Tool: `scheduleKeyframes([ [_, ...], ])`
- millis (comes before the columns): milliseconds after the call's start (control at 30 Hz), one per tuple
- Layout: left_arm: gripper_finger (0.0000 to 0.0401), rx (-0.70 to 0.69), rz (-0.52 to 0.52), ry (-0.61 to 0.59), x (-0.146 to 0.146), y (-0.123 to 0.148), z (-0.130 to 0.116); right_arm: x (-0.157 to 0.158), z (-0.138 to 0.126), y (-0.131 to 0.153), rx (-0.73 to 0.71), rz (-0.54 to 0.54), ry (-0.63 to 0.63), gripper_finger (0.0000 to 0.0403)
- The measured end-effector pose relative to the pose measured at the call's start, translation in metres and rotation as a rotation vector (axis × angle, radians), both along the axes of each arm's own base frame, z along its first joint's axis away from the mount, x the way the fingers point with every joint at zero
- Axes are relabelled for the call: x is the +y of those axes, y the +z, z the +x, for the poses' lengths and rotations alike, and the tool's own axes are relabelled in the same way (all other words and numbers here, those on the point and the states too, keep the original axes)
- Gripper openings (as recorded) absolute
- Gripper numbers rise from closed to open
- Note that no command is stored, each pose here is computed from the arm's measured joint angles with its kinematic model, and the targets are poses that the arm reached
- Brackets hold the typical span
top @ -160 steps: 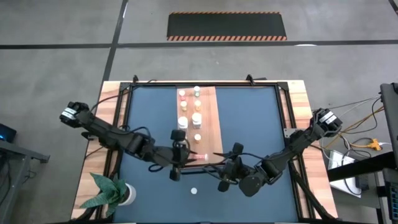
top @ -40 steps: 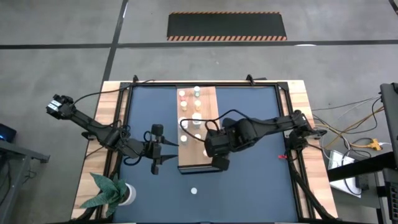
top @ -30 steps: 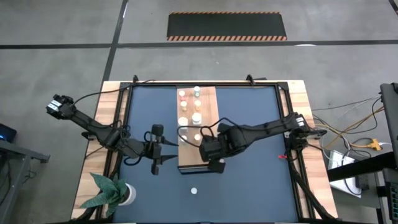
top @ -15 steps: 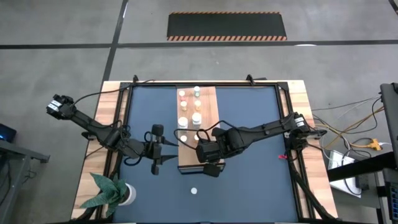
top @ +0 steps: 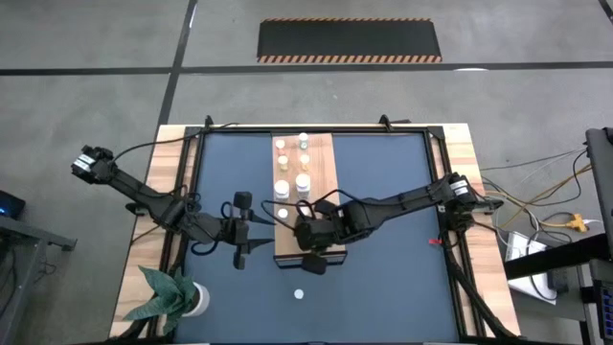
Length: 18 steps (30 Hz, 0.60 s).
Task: Pick and place medicine bottles onto shelf by color
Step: Put the pink pill bottle on the shelf
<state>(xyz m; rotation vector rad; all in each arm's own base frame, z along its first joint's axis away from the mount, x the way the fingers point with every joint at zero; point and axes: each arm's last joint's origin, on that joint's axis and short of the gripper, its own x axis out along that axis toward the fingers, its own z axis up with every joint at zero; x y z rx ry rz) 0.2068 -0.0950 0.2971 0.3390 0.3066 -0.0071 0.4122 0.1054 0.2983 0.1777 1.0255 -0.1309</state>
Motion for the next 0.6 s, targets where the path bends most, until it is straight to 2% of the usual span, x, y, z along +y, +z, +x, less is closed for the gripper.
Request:
scheduleKeyframes([
  [433,0.0169,-0.008,-0.004,-0.001,-0.0004,0.0008,0.0001,-0.0028,0.0098,0.0036,-0.100,-0.038,0.082,0.0008],
  [600,0.0169,0.021,0.004,0.001,0.0001,-0.0025,-0.0008,-0.0082,0.0062,0.0006,-0.043,-0.055,0.081,0.0008],
])
